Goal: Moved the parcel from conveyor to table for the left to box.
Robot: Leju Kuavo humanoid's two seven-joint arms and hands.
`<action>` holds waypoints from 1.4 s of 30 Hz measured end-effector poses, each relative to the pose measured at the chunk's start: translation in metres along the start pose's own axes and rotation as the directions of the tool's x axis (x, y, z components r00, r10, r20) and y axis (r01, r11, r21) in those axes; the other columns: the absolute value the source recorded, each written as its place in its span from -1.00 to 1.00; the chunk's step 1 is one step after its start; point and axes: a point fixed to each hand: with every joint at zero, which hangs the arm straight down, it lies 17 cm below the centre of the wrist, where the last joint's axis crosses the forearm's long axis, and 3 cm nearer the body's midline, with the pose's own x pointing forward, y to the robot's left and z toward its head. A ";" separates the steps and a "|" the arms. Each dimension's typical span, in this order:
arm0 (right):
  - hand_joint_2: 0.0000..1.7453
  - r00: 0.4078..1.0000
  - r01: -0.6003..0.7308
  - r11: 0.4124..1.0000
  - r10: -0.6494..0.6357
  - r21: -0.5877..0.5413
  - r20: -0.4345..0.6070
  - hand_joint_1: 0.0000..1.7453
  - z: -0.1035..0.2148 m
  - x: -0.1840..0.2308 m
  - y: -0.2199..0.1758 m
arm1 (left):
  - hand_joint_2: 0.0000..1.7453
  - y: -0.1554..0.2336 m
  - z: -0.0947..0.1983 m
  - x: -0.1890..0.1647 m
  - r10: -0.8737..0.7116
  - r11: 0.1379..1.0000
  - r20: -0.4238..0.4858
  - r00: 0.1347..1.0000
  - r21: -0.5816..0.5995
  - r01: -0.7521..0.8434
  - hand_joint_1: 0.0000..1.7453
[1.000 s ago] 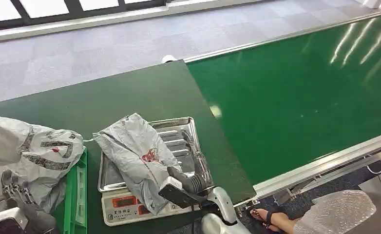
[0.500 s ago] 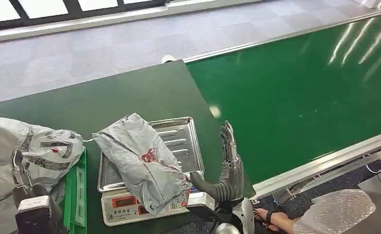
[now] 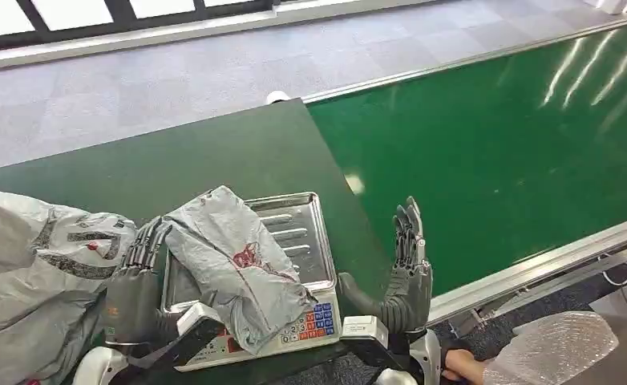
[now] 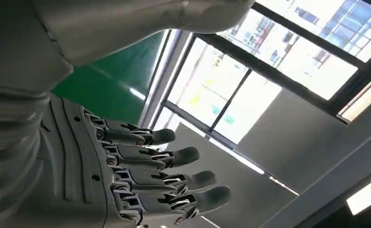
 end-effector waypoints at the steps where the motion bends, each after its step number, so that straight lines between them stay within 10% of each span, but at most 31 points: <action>1: 1.00 1.000 0.005 1.000 -0.005 0.003 0.003 -1.00 0.000 0.000 0.000 | 1.00 -0.014 -0.001 0.000 -0.027 0.998 0.016 0.999 -0.061 0.028 -1.00; 10: 1.00 0.999 0.044 0.999 -0.044 -0.004 0.000 -1.00 -0.004 -0.005 -0.001 | 1.00 -0.083 0.004 0.011 0.005 0.931 0.173 0.985 -0.360 0.058 -1.00; 29: 1.00 0.998 0.057 0.998 -0.057 0.027 -0.003 -1.00 -0.007 -0.009 0.011 | 1.00 -0.109 0.008 -0.001 -0.013 0.874 0.212 0.977 -0.473 0.114 -1.00; 30: 1.00 0.998 0.058 0.998 -0.058 0.030 -0.003 -1.00 -0.007 -0.009 0.011 | 1.00 -0.110 0.008 -0.001 -0.014 0.872 0.213 0.977 -0.475 0.117 1.00; 42: 1.00 0.997 0.072 0.997 -0.072 0.026 -0.009 -1.00 -0.010 -0.014 0.016 | 1.00 -0.108 0.007 0.003 -0.008 0.878 0.232 0.973 -0.463 0.118 1.00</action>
